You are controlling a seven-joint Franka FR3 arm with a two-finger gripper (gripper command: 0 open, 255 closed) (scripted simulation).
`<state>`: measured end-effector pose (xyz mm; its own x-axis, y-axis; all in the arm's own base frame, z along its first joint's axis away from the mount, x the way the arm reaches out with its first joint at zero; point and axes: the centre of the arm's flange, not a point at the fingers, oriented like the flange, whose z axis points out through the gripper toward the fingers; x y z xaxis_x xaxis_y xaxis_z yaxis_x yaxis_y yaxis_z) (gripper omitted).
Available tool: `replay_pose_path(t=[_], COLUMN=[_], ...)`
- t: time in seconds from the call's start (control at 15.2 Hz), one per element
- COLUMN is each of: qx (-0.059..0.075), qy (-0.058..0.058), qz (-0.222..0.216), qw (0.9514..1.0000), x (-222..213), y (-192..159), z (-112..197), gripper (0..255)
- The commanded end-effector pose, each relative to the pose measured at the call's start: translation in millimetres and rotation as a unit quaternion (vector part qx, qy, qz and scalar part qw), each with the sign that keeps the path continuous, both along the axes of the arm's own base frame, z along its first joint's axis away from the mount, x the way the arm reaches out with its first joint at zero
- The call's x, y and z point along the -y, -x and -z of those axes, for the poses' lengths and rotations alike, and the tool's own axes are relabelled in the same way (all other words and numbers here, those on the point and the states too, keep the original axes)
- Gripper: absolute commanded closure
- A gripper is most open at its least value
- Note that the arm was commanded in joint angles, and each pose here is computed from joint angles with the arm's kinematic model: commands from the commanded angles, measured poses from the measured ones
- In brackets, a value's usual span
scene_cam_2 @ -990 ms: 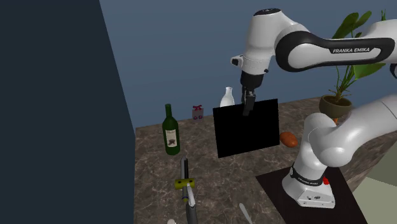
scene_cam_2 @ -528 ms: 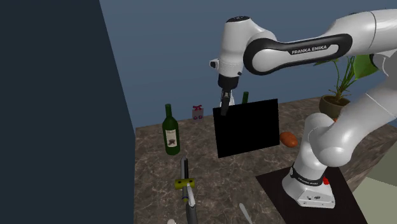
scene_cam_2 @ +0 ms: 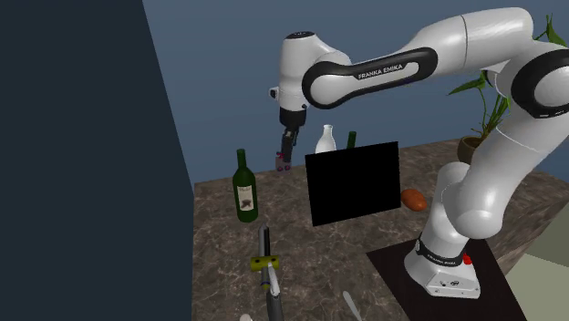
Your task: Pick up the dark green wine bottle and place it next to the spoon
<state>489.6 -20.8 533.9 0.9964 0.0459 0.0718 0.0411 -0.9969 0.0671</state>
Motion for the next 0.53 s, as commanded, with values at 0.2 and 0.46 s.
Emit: replay_pose_path(t=[0.2,0.46], qx=[0.006,0.011], qy=[-0.005,-0.01], qz=[0.014,0.025], qw=[0.9999,0.9996], x=[14,27], y=[-64,-113], z=[15,25], gripper=[0,0])
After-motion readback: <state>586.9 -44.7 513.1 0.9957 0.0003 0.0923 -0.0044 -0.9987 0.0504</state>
